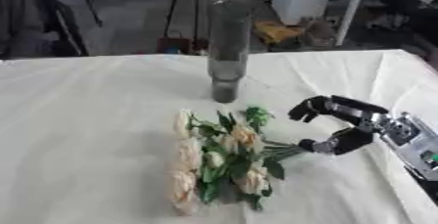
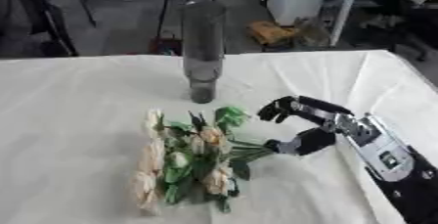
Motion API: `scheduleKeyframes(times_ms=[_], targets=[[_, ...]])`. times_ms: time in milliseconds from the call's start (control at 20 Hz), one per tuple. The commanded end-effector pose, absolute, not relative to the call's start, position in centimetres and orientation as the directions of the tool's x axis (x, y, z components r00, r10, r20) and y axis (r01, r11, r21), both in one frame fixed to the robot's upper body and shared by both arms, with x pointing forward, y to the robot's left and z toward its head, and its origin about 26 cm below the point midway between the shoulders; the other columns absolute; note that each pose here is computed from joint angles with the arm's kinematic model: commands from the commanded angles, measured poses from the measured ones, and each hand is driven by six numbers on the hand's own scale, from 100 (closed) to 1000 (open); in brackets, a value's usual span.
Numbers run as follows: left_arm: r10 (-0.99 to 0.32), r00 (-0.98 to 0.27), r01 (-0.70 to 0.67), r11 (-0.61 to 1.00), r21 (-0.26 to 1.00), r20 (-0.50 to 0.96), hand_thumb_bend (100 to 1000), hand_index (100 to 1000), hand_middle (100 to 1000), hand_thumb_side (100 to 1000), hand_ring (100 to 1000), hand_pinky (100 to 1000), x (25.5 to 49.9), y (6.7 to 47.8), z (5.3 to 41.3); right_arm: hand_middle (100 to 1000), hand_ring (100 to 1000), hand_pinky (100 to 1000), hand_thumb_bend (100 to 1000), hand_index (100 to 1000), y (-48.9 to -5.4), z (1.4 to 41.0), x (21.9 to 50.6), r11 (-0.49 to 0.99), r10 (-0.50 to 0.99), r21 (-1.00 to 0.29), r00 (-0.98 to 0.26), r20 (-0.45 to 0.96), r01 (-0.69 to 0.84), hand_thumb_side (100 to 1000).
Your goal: Arrange flowers into the vase.
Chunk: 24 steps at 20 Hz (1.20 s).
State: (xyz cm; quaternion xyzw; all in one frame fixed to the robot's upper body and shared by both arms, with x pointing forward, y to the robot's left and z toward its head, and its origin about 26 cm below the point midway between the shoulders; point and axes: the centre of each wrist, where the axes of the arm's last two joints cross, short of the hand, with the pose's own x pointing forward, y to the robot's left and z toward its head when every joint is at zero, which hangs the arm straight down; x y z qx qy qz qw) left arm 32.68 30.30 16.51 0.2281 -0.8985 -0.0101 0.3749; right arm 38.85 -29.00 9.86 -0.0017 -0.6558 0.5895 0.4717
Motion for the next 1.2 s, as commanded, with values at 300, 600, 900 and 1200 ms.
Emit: scheduleKeyframes(times_ms=[300,600,900,1200], targets=[[-0.418,-0.638,-0.396,0.898,0.191,0.646,608,791,705,860,655,749,32.7,30.2,17.5,751,811,772,427,854,-29.2,9.8,39.2,0.273,0.571,-0.782,-0.56,0.6,-0.56,327],[-0.415,-0.642,-0.392,0.9,0.188,0.645,609,792,706,860,655,749,32.7,30.1,17.6,751,812,771,424,854,-28.9,9.2,39.3,0.263,0.572,-0.777,-0.556,0.603,-0.572,330],[-0.41,-0.645,-0.388,0.903,0.186,0.645,608,792,706,859,656,749,32.7,29.9,17.6,750,811,771,419,854,-28.8,8.6,39.4,0.262,0.574,-0.77,-0.548,0.609,-0.582,331],[-0.407,-0.648,-0.384,0.904,0.185,0.643,608,792,707,859,656,749,32.7,29.9,17.7,749,811,770,407,853,-28.4,8.1,39.6,0.253,0.572,-0.765,-0.546,0.612,-0.592,338]])
